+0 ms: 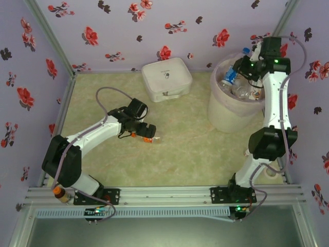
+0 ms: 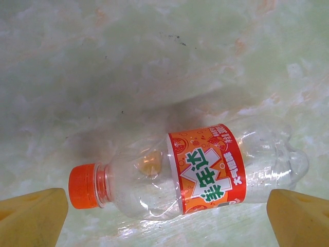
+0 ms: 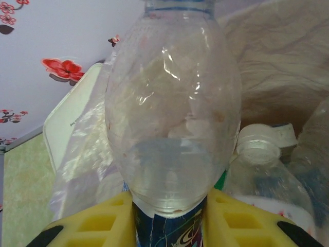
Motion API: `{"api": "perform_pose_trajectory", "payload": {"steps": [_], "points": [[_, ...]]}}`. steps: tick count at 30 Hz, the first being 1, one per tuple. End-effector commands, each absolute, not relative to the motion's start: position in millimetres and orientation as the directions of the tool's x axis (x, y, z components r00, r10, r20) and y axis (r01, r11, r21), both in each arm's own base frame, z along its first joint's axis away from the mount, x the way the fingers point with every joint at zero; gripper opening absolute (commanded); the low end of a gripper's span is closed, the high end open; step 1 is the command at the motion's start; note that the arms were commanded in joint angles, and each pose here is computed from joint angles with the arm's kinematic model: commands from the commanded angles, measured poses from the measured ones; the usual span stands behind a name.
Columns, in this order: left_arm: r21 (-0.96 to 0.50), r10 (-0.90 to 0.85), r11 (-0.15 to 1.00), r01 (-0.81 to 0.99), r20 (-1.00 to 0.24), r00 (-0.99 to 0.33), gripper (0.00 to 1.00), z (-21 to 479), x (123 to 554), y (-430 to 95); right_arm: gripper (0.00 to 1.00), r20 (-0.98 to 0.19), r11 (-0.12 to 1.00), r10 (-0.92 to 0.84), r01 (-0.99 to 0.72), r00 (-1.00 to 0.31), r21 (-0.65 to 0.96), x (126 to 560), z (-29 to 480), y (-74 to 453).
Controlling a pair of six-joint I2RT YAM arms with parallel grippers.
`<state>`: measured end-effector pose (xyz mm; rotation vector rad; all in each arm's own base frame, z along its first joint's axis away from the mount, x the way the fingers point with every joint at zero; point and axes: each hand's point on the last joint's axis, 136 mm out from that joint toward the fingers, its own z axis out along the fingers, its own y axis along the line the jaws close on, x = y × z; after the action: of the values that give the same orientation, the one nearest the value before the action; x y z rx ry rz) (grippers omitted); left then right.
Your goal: Put the plastic bottles in the bin
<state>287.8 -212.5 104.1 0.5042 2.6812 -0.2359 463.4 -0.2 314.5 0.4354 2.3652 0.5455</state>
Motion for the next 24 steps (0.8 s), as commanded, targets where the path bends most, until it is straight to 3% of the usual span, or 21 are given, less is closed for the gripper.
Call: {"api": "perform_pose_trajectory", "payload": {"steps": [1,3,6,10,14,17,24], "points": [[-0.059,0.344,0.914,0.402,-0.415,-0.842,1.00,107.2,288.8,-212.7,0.35,-0.422,0.865,0.438,0.243,-0.794,0.439,449.8,263.6,-4.7],[-0.058,0.349,0.912,0.406,-0.412,-0.842,1.00,106.0,289.5,-213.6,0.38,-0.429,0.864,0.444,0.250,-0.787,0.437,450.3,258.7,-5.3],[-0.043,0.381,0.900,0.434,-0.405,-0.831,1.00,106.6,288.6,-215.1,0.53,-0.456,0.864,0.447,0.240,-0.769,0.443,449.7,271.3,-5.8],[-0.019,0.463,0.859,0.512,-0.399,-0.791,1.00,112.4,283.8,-217.3,0.72,-0.536,0.875,0.440,0.208,-0.720,0.438,446.5,314.9,-9.4],[0.002,0.553,0.801,0.598,-0.385,-0.739,1.00,118.8,277.3,-221.4,0.84,-0.609,0.888,0.431,0.194,-0.666,0.417,437.0,357.3,-17.4],[0.003,0.586,0.779,0.628,-0.363,-0.725,1.00,117.6,271.8,-223.1,0.87,-0.645,0.899,0.423,0.204,-0.636,0.388,425.8,375.5,-25.3],[0.005,0.755,0.611,0.792,-0.302,-0.581,1.00,99.0,247.0,-236.7,0.87,-0.677,0.901,0.424,0.207,-0.602,0.380,394.9,393.3,-30.3]]}}
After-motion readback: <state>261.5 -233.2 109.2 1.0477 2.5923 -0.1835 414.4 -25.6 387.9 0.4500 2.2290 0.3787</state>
